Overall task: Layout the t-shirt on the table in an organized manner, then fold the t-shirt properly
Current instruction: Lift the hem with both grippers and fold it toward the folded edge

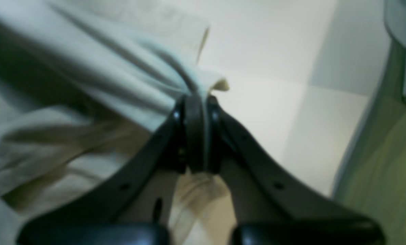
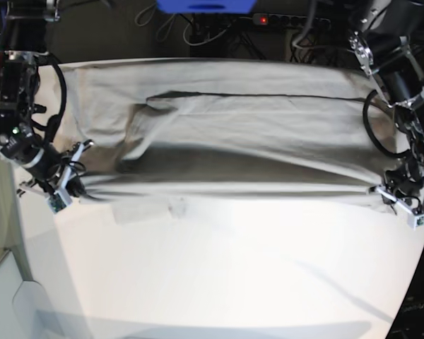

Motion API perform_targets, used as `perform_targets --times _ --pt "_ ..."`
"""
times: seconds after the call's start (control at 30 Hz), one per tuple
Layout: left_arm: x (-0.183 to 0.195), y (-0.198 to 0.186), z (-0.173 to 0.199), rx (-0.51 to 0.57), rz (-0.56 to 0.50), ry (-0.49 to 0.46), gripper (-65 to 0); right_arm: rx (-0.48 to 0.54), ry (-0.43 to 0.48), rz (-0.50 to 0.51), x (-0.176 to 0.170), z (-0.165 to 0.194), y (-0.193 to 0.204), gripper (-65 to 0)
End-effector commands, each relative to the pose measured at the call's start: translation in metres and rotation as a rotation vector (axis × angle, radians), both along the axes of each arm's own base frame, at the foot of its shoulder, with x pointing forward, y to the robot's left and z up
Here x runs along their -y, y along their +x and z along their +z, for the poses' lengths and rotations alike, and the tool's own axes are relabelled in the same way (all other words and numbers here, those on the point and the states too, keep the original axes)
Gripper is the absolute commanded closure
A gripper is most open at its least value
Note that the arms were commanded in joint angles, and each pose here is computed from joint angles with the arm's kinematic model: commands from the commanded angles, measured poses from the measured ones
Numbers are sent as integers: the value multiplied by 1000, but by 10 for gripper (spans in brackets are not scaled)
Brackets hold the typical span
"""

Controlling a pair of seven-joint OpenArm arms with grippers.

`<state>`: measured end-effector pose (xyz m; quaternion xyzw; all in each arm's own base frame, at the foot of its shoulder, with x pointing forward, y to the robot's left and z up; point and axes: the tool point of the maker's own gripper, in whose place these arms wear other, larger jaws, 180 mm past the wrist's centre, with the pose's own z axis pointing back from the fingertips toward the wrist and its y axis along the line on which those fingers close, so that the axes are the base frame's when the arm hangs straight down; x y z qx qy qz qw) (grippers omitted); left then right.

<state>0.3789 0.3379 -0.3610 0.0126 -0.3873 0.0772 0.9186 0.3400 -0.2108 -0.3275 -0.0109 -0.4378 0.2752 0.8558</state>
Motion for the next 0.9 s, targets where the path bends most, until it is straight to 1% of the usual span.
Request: perform_targets --times 0.0,0.13,0.23,0.37,0.43,0.53,0.6,0.7,0.87 --pt "-5 8 24 60 -1 34 -5 58 -9 13 0 18 2 0" --pt "-3 -16 23 14 -17 84 -5 56 -32 39 -7 19 -24 0" --pt "-2 -33 21 -2 -29 121 -5 55 -44 59 -13 21 -41 0" --pt "2 -52 18 -12 -35 145 -5 42 -47 81 -23 20 -62 0" --pt "-6 -63 22 -6 -10 159 -5 29 -47 58 -18 17 -70 0" --pt "-6 -72 25 4 9 161 -5 15 -29 -1 -8 12 -79 0" --pt "-8 -79 26 -21 17 165 -5 3 -23 -28 -3 9 -85 0" --pt "-6 -86 31 -57 15 181 -5 -28 -14 -43 -2 0 -97 0" --pt "-2 -96 35 -80 -1 209 -5 -83 -3 -42 -6 -14 -115 0"
